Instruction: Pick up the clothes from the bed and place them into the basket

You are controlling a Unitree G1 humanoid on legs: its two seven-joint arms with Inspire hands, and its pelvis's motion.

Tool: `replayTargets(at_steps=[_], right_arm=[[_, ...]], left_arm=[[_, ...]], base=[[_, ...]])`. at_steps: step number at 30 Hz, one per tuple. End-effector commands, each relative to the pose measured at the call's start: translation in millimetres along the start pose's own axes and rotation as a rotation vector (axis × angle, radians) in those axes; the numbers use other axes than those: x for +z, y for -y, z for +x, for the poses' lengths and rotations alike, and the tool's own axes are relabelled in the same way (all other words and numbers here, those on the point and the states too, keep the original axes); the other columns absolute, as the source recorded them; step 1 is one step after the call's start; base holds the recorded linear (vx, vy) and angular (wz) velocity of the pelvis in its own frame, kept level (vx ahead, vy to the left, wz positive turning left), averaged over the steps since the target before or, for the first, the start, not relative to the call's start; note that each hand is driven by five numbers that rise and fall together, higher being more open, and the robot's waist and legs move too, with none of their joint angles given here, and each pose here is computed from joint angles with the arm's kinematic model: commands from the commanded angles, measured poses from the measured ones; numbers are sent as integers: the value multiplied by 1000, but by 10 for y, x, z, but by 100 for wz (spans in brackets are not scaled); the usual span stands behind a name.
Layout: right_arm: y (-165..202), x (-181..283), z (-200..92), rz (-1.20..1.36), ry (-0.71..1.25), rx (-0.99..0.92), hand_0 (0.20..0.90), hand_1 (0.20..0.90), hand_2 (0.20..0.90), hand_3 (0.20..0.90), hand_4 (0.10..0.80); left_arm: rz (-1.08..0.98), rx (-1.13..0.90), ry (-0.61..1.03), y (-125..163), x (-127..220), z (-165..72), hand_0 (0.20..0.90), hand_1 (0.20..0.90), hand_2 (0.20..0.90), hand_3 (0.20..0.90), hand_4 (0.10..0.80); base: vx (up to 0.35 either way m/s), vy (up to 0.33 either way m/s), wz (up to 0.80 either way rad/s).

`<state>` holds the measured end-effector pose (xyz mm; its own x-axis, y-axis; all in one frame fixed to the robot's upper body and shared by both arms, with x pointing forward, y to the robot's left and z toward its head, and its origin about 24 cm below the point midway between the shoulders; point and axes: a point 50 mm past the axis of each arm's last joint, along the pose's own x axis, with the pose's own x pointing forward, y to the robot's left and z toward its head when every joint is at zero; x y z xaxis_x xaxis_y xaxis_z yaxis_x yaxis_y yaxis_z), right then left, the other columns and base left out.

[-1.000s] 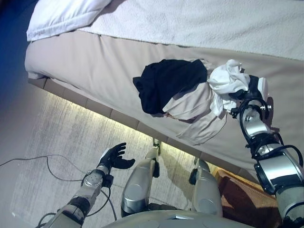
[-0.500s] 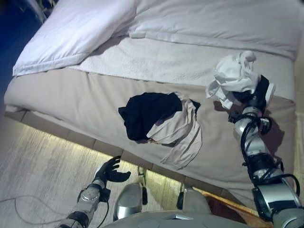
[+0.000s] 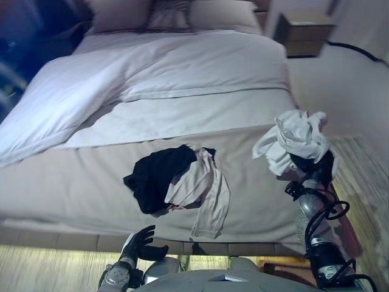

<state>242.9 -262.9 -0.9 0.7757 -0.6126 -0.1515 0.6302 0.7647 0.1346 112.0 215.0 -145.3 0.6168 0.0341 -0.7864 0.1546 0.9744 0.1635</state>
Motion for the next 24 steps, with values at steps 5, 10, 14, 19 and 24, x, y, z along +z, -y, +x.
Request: replayTargets(at_steps=[5,10,14,19,24], right_arm=[[206,116,107,-50,131,-108,300,300,300,200,100],[313,-215,100,-181,-9,-147,300,300,300,200,100],[198,-243,147,-207,-15,-173,300,300,300,200,100],[219,-383,133,-232,-112,-149,300,300,300,200,100],[119,-489,102,-297,-177,-82,300,300,300,200,100]], left_arm=[[27,88,14,-389,94,0,900,900,900,900,800],[-41,154,-17,-544,-18,-64,900,900,900,900,800],[-132,211,-24,-532,-60,-68,900,900,900,900,800],[-95,148,13,-379,-58,-64,900,900,900,900,800],[-46,85,19,-270,-56,-62,900,900,900,900,800]], base=[[-137,135,-78],[-217,44,-117],[-152,-217,-100],[-61,-225,-107],[42,49,-42]])
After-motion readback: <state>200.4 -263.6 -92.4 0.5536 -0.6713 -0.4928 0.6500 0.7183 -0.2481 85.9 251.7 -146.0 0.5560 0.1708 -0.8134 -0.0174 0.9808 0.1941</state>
